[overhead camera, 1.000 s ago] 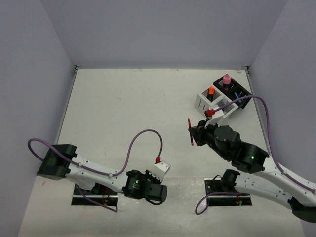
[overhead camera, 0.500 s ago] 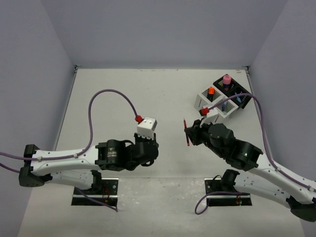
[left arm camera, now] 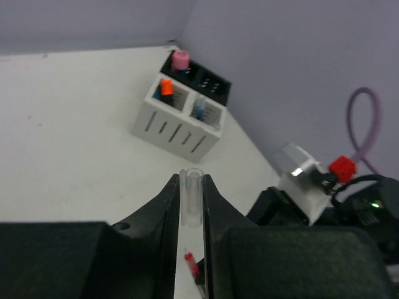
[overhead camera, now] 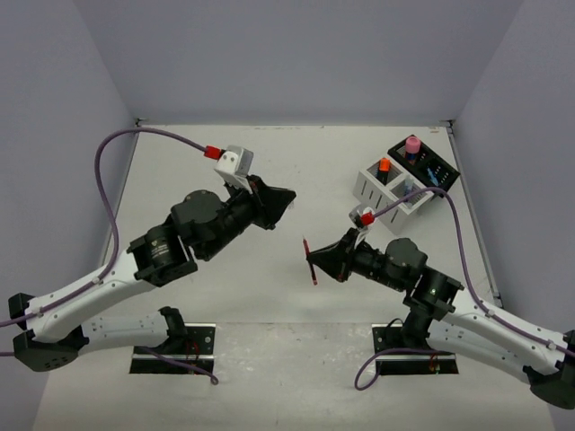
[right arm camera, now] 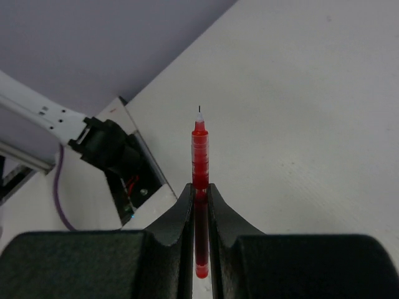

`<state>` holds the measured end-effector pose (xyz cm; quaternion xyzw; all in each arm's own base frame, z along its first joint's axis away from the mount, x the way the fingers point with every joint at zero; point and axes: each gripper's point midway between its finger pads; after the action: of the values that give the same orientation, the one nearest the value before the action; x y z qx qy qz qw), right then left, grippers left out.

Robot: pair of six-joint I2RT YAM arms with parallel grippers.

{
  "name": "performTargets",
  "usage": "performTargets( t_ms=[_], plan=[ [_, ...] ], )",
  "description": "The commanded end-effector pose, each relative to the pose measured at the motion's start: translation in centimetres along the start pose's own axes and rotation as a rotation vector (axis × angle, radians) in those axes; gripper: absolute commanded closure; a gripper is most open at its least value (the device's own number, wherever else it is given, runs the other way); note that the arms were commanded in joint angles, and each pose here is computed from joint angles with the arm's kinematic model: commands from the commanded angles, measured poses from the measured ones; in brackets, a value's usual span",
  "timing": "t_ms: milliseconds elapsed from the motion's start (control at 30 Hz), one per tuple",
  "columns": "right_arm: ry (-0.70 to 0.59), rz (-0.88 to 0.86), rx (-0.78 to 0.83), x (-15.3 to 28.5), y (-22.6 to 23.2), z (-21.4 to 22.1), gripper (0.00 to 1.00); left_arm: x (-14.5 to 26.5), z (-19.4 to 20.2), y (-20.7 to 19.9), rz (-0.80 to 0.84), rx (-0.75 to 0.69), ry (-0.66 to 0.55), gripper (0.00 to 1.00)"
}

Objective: Sort the stationery into containers
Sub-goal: Close the pen cap on the pen.

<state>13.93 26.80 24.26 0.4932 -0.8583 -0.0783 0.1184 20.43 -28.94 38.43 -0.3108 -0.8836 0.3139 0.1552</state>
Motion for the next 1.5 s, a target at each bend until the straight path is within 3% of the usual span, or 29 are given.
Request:
performTargets(
  t_ms=[0, 333, 1033, 1467],
  plan=[
    [-0.243, -0.386, -0.023, 1.8, 7.2, -6.1, 1.0, 3.6, -2.1, -7.4, 0.439, 0.005, -0.044, 1.0],
    [-0.394, -0.311, 0.015, 2.4, 6.3, -9.5, 1.0, 4.4, -2.1, -7.8, 0.528, 0.058, -0.102, 1.0],
    [-0.413, -0.209, 0.065, 2.5, 5.0, -11.3, 1.0, 3.1, 0.4, -7.4, 0.53, 0.055, -0.039, 1.0],
    [-0.417, -0.226, 0.076, 2.9, 5.3, -11.3, 1.0, 2.7, -0.2, -6.7, 0.49, 0.058, -0.075, 1.0]
  ],
)
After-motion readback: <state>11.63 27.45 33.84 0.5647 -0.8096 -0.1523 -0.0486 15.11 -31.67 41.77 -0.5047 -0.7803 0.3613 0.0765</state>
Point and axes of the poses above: each gripper's point midway between its finger pads, its own x axis back along the fingers, its own y axis along the line the jaws close on, z = x × y, and after that the axes turned 14 degrees about x, right-handed
